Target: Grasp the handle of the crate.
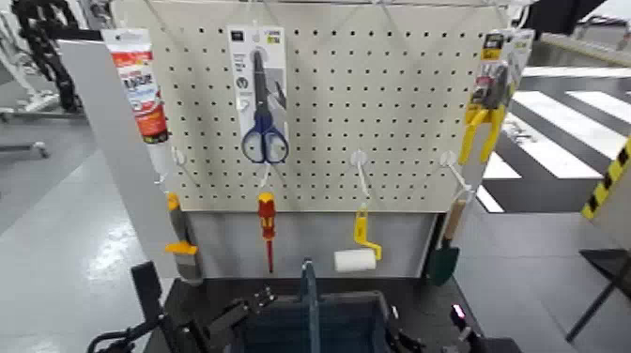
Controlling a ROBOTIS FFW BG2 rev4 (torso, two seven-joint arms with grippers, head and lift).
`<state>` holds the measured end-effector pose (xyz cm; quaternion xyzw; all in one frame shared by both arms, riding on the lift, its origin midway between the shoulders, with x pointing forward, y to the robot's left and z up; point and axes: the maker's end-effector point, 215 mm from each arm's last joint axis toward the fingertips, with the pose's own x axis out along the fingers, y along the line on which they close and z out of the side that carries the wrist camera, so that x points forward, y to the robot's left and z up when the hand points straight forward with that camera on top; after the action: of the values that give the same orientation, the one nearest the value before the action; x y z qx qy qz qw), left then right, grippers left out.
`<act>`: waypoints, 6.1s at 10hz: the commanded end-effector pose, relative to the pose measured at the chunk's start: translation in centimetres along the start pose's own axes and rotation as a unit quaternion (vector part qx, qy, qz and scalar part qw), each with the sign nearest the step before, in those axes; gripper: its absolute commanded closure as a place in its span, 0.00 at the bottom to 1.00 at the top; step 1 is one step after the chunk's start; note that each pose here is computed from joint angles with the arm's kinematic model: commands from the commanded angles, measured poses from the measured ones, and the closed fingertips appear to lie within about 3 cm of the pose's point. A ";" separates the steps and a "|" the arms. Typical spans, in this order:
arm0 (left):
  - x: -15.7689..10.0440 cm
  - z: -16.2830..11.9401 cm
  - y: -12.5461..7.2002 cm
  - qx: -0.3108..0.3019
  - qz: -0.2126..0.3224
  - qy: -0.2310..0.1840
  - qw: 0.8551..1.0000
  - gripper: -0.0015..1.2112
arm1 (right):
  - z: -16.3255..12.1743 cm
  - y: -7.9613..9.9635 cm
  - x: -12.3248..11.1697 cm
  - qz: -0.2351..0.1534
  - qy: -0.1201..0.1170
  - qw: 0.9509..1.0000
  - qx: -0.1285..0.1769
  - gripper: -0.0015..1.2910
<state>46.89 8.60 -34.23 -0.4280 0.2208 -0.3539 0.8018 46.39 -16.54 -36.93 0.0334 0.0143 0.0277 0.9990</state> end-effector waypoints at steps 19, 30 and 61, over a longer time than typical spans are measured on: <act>6.2 -4.2 -4.0 -0.178 -0.146 0.078 0.970 0.66 | 0.0 0.1 -0.1 -0.002 -0.003 1.000 0.013 0.12; 6.3 -6.0 -6.9 -0.202 -0.181 0.098 0.958 0.97 | -0.2 0.2 0.1 0.002 -0.003 1.000 0.017 0.12; 2.7 -9.6 -15.1 -0.281 -0.263 0.189 0.903 0.97 | 0.0 0.1 0.2 0.000 -0.005 1.000 0.007 0.12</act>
<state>36.59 -4.31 -26.80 -0.6029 0.3378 -0.5500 0.4689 46.50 -16.39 -37.00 0.0416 0.0099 0.0274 0.9987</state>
